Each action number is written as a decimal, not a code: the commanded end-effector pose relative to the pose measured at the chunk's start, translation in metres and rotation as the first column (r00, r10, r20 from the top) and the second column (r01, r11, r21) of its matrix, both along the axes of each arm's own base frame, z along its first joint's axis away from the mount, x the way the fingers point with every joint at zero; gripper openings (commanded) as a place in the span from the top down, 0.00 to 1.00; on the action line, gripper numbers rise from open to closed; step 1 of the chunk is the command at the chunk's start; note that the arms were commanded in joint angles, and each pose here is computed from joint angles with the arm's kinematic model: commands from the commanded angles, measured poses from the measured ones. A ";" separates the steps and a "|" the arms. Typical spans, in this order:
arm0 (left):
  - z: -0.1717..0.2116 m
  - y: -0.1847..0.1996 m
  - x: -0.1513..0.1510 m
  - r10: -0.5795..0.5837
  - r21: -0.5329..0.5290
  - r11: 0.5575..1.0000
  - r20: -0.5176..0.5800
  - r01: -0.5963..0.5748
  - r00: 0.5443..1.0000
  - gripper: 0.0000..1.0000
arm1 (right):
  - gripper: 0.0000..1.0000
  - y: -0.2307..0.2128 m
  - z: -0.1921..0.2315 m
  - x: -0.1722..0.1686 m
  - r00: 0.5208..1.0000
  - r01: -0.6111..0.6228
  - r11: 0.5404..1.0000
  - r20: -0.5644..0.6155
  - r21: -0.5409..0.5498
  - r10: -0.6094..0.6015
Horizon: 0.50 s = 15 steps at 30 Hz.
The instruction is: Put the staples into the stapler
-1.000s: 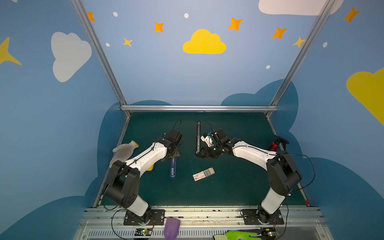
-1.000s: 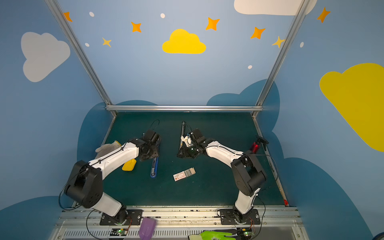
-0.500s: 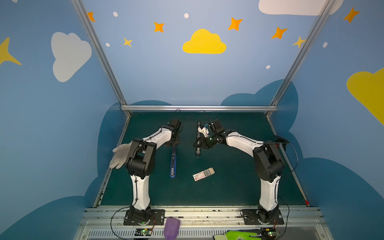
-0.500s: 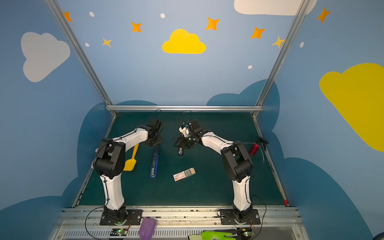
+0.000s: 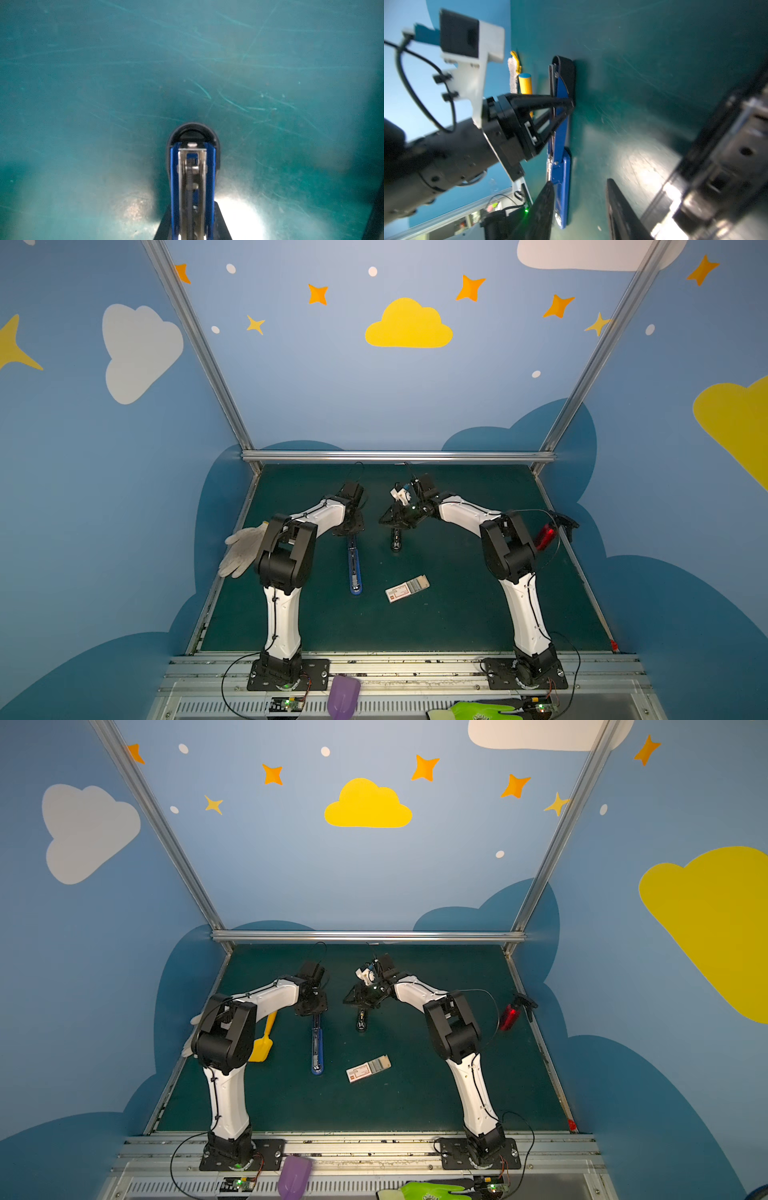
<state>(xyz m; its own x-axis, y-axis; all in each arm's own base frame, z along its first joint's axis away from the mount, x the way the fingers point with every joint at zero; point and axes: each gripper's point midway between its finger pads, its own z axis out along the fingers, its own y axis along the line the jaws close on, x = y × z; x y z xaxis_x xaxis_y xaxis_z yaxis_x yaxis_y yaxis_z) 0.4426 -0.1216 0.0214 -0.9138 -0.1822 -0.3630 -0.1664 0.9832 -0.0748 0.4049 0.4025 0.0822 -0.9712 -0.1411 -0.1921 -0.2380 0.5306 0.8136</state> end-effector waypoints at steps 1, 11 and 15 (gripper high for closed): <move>0.002 -0.004 -0.018 -0.061 -0.004 0.998 -0.018 0.061 0.998 0.96 | 0.58 0.012 0.010 0.006 1.000 -0.017 0.997 -0.023 0.073 0.019; 0.041 -0.040 -0.028 -0.262 -0.060 0.960 0.138 0.272 0.955 0.96 | 0.45 0.030 0.017 0.012 0.997 -0.037 0.980 -0.063 0.195 0.050; 0.048 -0.051 -0.033 -0.305 -0.081 0.944 0.163 0.321 0.938 0.96 | 0.43 0.033 0.013 0.014 0.995 -0.030 0.976 -0.082 0.215 0.049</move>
